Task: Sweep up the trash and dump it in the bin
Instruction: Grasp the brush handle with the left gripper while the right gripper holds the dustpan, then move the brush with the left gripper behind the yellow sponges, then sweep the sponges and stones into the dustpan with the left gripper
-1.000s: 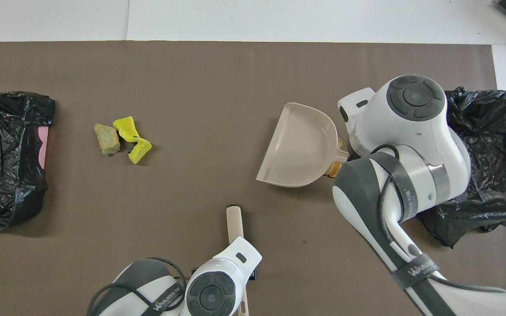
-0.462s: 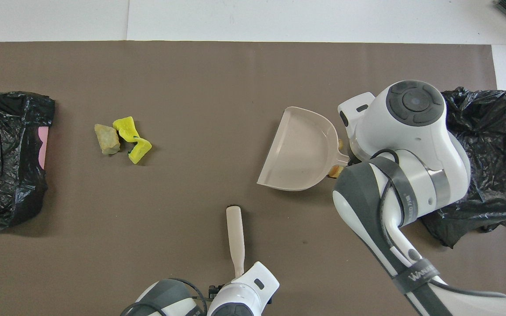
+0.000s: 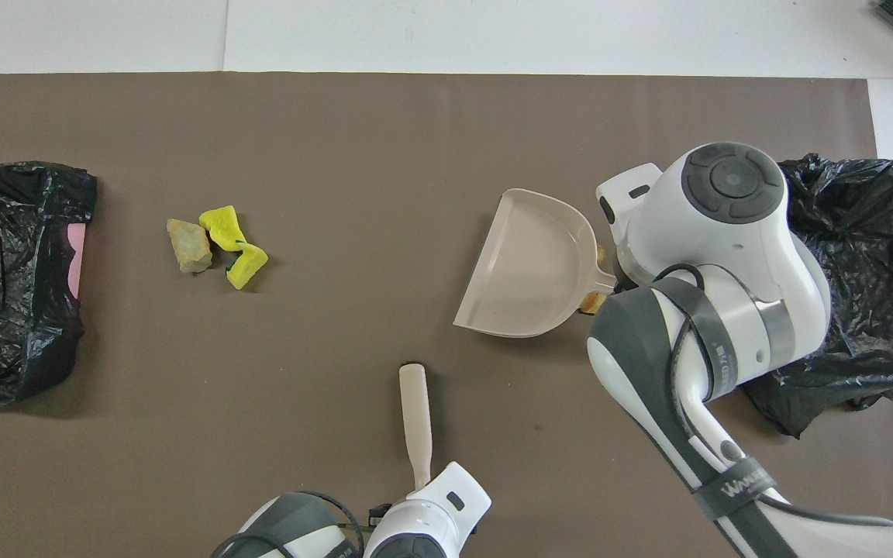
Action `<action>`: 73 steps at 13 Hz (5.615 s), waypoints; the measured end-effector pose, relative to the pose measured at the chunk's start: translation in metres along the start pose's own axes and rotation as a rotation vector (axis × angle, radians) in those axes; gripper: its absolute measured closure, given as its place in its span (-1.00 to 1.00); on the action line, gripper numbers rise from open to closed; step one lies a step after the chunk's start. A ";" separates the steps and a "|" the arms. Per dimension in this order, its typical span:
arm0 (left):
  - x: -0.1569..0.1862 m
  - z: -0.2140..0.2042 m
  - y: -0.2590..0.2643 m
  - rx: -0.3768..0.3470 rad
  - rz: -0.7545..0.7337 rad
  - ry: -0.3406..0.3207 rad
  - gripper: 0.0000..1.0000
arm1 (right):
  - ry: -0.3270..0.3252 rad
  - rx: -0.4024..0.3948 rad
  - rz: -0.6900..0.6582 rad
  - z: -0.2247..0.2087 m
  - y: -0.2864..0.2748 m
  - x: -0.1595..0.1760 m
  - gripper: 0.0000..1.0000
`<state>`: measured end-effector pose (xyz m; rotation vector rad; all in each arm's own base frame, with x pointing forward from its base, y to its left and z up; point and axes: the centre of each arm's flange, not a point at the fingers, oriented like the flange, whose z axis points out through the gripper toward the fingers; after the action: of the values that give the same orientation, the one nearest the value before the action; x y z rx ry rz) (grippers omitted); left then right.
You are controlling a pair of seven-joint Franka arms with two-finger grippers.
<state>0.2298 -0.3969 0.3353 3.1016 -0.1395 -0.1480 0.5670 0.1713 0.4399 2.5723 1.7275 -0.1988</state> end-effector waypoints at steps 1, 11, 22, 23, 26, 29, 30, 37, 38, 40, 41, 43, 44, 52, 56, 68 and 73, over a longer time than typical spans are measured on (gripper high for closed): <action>0.002 0.000 -0.002 -0.001 -0.006 0.000 0.30 | 0.000 0.000 0.000 0.000 0.000 0.000 0.37; 0.107 -0.124 -0.153 -0.005 -0.071 -0.052 0.47 | 0.015 -0.018 -0.014 0.000 -0.004 0.007 0.37; 0.243 -0.200 -0.386 0.137 -0.020 0.018 0.47 | 0.054 -0.105 -0.091 0.065 -0.083 0.141 0.37; 0.267 -0.179 -0.402 0.157 0.006 0.014 0.47 | 0.054 -0.106 -0.090 0.065 -0.083 0.141 0.37; 0.315 -0.095 -0.435 0.162 0.090 -0.018 0.47 | 0.054 -0.106 -0.089 0.064 -0.082 0.141 0.37; 0.326 -0.064 -0.430 0.154 0.125 -0.019 0.47 | 0.052 -0.104 -0.089 0.066 -0.082 0.141 0.37; 0.324 -0.059 -0.424 0.152 0.136 -0.027 0.47 | 0.052 -0.103 -0.089 0.067 -0.082 0.141 0.37; 0.269 -0.039 -0.298 0.121 0.067 -0.068 0.47 | 0.037 -0.103 -0.096 0.074 -0.081 0.142 0.37; 0.264 -0.038 -0.278 0.104 0.056 -0.070 0.47 | 0.036 -0.104 -0.097 0.074 -0.082 0.142 0.37; 0.257 -0.036 -0.244 0.071 0.049 -0.074 0.47 | 0.035 -0.105 -0.099 0.074 -0.082 0.142 0.37; 0.253 -0.036 -0.230 0.055 0.052 -0.077 0.47 | 0.035 -0.106 -0.100 0.075 -0.082 0.142 0.37; 0.245 -0.036 -0.205 0.024 0.052 -0.083 0.47 | 0.036 -0.107 -0.101 0.076 -0.082 0.143 0.37; 0.241 -0.036 -0.193 0.001 0.050 -0.088 0.47 | 0.035 -0.107 -0.101 0.077 -0.082 0.143 0.37; 0.230 -0.058 -0.128 -0.140 0.033 -0.058 0.47 | 0.030 -0.111 -0.112 0.078 -0.082 0.143 0.37; 0.231 -0.099 -0.188 -0.108 -0.200 -0.168 0.47 | 0.000 -0.145 -0.202 0.078 -0.079 0.141 0.37; 0.161 -0.046 -0.164 -0.059 -0.160 -0.096 0.47 | -0.016 -0.161 -0.315 0.079 -0.076 0.140 0.37; 0.142 -0.051 -0.111 -0.164 -0.038 -0.078 0.47 | -0.015 -0.163 -0.316 0.080 -0.076 0.140 0.37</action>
<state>0.3854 -0.2979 0.3685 2.9367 -0.0664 -0.2678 0.5420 0.3208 0.3461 2.1721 2.0425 -0.0802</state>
